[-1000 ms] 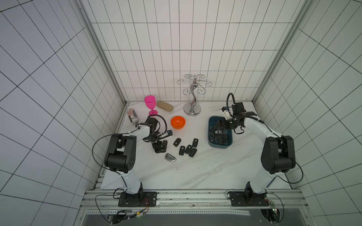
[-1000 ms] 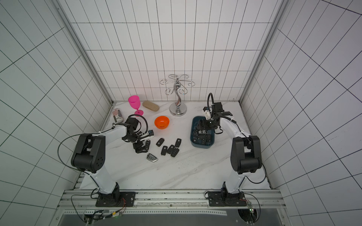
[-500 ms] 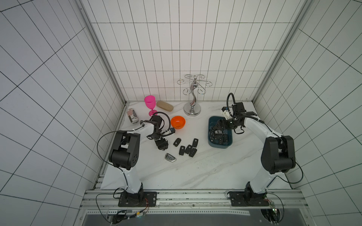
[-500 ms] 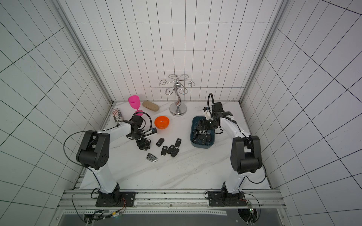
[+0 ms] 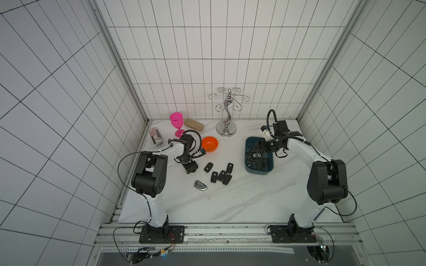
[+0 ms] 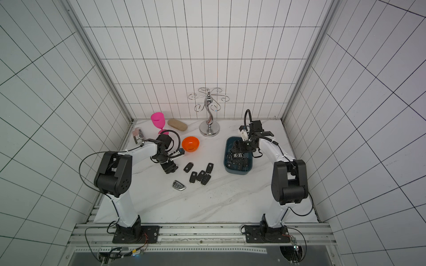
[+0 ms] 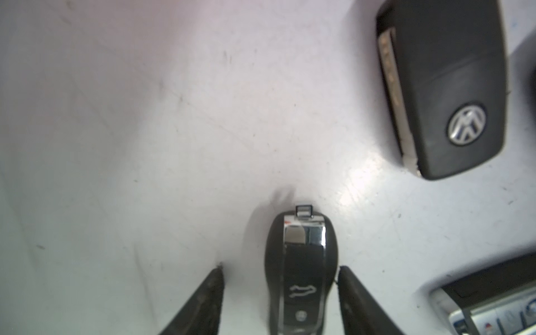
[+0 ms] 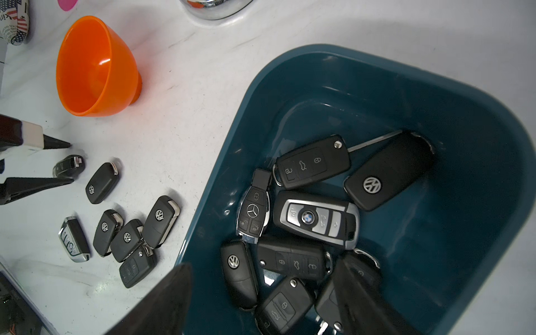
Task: Place the car key into the storage box
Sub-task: Pick up the car key from the center of the board, then place the car key in the storage box.
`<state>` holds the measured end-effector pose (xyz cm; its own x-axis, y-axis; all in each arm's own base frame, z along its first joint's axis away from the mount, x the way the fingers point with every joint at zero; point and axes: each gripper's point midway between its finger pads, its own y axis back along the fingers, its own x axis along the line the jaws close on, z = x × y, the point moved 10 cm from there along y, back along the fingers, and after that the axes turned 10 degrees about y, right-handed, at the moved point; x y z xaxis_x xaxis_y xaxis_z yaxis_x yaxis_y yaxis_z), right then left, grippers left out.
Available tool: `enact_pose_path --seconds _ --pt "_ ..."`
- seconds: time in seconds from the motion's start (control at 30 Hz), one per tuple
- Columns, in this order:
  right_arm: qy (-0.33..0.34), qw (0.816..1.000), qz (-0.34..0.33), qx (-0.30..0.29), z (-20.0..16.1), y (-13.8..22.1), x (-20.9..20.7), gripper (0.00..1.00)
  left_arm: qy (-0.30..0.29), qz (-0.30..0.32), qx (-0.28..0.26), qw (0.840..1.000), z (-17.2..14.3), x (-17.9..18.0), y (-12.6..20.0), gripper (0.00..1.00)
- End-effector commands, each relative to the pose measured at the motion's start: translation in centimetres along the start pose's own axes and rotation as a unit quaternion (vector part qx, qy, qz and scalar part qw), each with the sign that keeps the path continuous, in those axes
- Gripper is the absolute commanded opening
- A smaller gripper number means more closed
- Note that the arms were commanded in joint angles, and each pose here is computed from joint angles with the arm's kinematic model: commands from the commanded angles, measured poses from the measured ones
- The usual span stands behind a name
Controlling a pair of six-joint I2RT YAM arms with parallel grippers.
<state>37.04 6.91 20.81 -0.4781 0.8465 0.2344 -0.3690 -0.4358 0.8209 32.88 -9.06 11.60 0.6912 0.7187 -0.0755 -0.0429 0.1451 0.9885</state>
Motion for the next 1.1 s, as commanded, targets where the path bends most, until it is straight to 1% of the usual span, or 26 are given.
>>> enact_pose_path --seconds 0.0,0.07,0.1,0.17,0.23,0.33,0.43,0.53,0.63,0.77,0.87,0.97,1.07 --pt "-0.009 1.000 0.011 0.009 -0.6 -0.3 -0.3 0.80 0.030 -0.059 0.098 0.993 -3.5 -1.9 -2.9 0.54" --pt "-0.011 1.000 0.011 0.007 -0.5 -0.2 -0.3 0.80 0.022 -0.058 0.092 0.994 -3.7 -2.5 -2.8 0.52" --pt "-0.010 1.000 0.011 0.006 -0.5 -0.1 -0.3 0.80 0.017 -0.057 0.090 0.994 -3.8 -2.8 -2.7 0.49" --pt "-0.009 1.000 0.010 0.004 -0.5 0.1 -0.2 0.80 0.012 -0.060 0.092 0.994 -3.9 -3.2 -2.7 0.32" --pt "-0.007 1.000 0.010 0.001 -0.5 0.4 -0.1 0.80 0.015 -0.060 0.094 0.994 -3.8 -3.2 -2.7 0.29" --pt "-0.004 1.000 0.018 -0.009 -0.3 0.9 0.2 0.80 0.008 -0.054 0.075 0.996 -3.7 -3.2 -2.4 0.25" --pt "-0.003 0.999 0.031 -0.022 0.0 1.6 0.7 0.80 0.004 -0.043 0.035 0.998 -3.0 -3.1 -1.2 0.21" --pt "-0.006 0.998 0.046 -0.037 0.3 2.4 1.3 0.79 0.006 -0.034 -0.009 0.999 -1.7 -2.8 0.5 0.12" --pt "-0.005 0.995 0.080 -0.054 0.6 3.0 2.4 0.79 0.008 -0.021 -0.061 0.998 -0.1 -2.5 2.9 0.12" --pt "0.017 0.987 0.151 -0.059 0.8 2.6 5.5 0.78 0.007 -0.023 -0.140 0.990 2.4 -2.6 6.9 0.12" --pt "0.028 0.978 0.201 -0.052 0.8 1.7 7.6 0.76 0.003 -0.023 -0.191 0.981 4.2 -3.0 9.5 0.10" --pt "0.036 0.972 0.228 -0.048 1.2 1.1 9.0 0.73 0.000 -0.021 -0.242 0.970 5.4 -3.4 11.8 0.10" --pt "0.030 0.965 0.257 -0.048 1.6 0.8 9.9 0.73 -0.018 -0.024 -0.280 0.960 6.1 -4.4 13.2 0.10"
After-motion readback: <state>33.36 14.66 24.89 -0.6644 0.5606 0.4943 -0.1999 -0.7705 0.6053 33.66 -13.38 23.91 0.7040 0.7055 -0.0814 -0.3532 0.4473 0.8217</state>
